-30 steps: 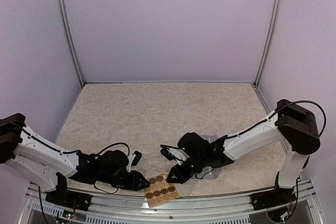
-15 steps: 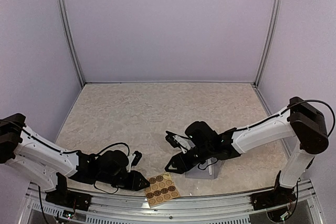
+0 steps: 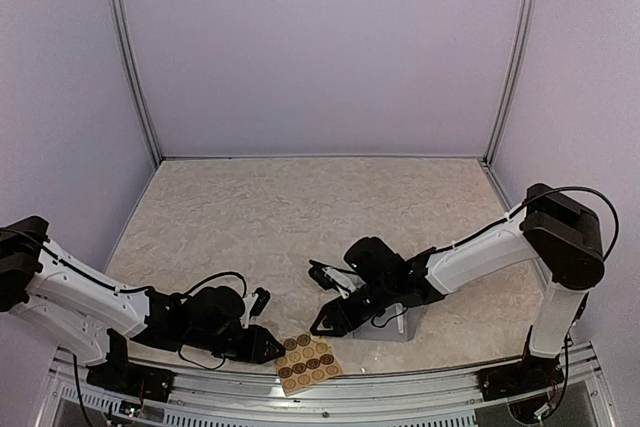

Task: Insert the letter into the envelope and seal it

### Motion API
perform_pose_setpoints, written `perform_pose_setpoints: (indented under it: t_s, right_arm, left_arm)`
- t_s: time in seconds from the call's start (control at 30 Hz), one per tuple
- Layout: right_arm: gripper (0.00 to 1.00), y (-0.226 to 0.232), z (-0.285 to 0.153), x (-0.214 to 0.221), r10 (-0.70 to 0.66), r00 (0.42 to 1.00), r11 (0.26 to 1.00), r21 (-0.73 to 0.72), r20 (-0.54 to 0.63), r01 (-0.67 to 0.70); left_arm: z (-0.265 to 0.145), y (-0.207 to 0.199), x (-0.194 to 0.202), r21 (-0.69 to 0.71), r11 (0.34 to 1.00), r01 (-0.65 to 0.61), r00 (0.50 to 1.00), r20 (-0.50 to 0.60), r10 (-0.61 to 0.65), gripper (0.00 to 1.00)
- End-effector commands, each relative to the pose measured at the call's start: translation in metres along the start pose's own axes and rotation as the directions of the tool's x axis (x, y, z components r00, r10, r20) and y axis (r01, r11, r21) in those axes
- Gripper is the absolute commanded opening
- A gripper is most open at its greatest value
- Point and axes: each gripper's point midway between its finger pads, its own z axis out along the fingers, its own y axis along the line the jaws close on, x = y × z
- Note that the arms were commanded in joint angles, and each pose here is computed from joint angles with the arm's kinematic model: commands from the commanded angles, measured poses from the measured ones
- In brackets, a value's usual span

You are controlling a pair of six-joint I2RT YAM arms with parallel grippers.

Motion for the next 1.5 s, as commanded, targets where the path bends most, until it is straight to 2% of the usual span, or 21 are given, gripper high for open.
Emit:
perform_pose_setpoints:
  t_s: [0.0, 0.17, 0.3, 0.57, 0.6, 0.83, 0.97, 1.2, 1.33, 1.47]
  right_arm:
    - [0.48, 0.008, 0.011, 0.008, 0.003, 0.999, 0.999, -0.041, -0.042, -0.005]
    - [0.45, 0.014, 0.017, 0.012, 0.005, 0.998, 0.998, -0.062, -0.057, -0.008]
    - [0.40, 0.016, 0.019, 0.011, 0.008, 0.998, 0.998, -0.069, -0.056, -0.012]
    - [0.02, 0.021, 0.015, 0.008, 0.007, 0.999, 0.997, -0.073, -0.044, -0.010]
    - [0.00, 0.021, 0.014, 0.007, 0.009, 0.999, 0.998, -0.069, -0.038, -0.012]
    - [0.00, 0.028, -0.014, -0.014, 0.016, 0.998, 0.998, -0.069, 0.068, -0.011]
    - [0.00, 0.040, -0.030, -0.024, 0.007, 0.994, 0.994, -0.108, 0.112, 0.005]
    - [0.00, 0.069, -0.062, -0.047, -0.029, 0.979, 0.985, -0.158, 0.203, 0.062]
    - [0.00, 0.088, -0.086, -0.064, -0.047, 0.962, 0.979, -0.178, 0.270, 0.098]
    - [0.00, 0.103, -0.109, -0.078, -0.068, 0.944, 0.975, -0.177, 0.324, 0.131]
  left_arm:
    - [-0.001, 0.015, 0.003, -0.049, 0.999, -0.003, 1.000, -0.010, 0.002, 0.27]
    - [0.000, 0.014, 0.003, -0.049, 0.999, -0.005, 1.000, -0.011, 0.005, 0.27]
    - [0.000, 0.015, 0.003, -0.051, 0.999, -0.006, 1.000, -0.013, 0.006, 0.27]
    - [0.000, 0.016, 0.002, -0.060, 0.998, -0.006, 1.000, -0.006, 0.005, 0.27]
    - [0.000, 0.016, 0.002, -0.060, 0.998, -0.005, 1.000, -0.003, 0.005, 0.27]
    - [-0.011, 0.012, -0.012, -0.053, 0.999, -0.001, 0.997, 0.073, 0.005, 0.28]
    - [-0.025, 0.003, -0.028, -0.037, 0.999, -0.017, 0.988, 0.150, 0.023, 0.41]
    - [-0.065, -0.022, -0.054, 0.085, 0.994, -0.073, 0.948, 0.315, 0.042, 0.79]
    - [-0.090, -0.039, -0.062, 0.181, 0.975, -0.129, 0.920, 0.390, 0.049, 0.88]
    - [-0.113, -0.065, -0.069, 0.271, 0.933, -0.239, 0.884, 0.459, 0.093, 0.91]
